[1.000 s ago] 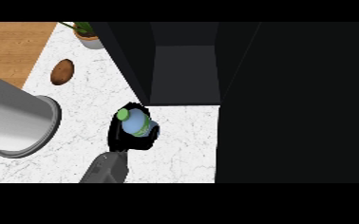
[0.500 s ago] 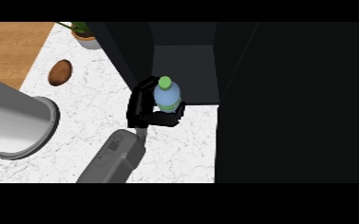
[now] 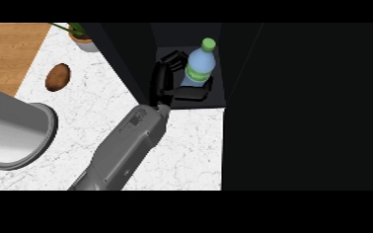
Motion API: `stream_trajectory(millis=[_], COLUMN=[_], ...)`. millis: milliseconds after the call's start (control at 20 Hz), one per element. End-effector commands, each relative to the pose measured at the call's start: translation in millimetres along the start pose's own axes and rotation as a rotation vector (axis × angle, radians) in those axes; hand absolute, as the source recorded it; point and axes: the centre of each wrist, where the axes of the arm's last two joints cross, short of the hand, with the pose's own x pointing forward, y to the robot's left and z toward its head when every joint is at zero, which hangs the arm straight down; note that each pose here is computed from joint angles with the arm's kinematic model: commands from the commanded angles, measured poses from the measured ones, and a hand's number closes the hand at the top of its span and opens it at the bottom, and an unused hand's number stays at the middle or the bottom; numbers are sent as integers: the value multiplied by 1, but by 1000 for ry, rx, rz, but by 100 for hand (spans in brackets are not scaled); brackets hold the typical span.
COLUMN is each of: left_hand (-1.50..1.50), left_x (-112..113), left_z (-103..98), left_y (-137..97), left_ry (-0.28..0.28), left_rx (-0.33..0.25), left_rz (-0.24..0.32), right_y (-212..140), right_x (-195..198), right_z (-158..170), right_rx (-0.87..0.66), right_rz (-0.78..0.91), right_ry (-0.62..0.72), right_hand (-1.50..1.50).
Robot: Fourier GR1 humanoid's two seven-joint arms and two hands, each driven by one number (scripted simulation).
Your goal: Pick up the bottled water, place it into the cabinet and close the cabinet
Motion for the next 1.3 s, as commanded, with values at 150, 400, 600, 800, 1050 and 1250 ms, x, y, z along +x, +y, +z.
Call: stream_trajectory(millis=[150,400,600,800,1050,1250], left_hand=[150,150,150,150,150,-150], left_x=[6,-3,-14,-8,0,6], left_z=[-38,-44,-46,-58,-67,-74], left_y=[4,3,18,41,46,54], left_ry=[65,2,81,99,75,7], left_rx=[79,49,164,271,297,295], left_rz=[-42,-281,-321,-275,-291,-439], right_y=[0,-1,-11,-4,-8,-7], right_x=[19,15,4,12,-3,7], right_z=[-2,-9,-4,-4,-3,-5], right_rx=[-3,-7,20,13,34,34], right_rz=[-45,-56,-60,-52,-71,-65], right_ry=[-59,-80,-63,-69,-75,-86], right_hand=[-150,-150,-150,-150,-150,-150])
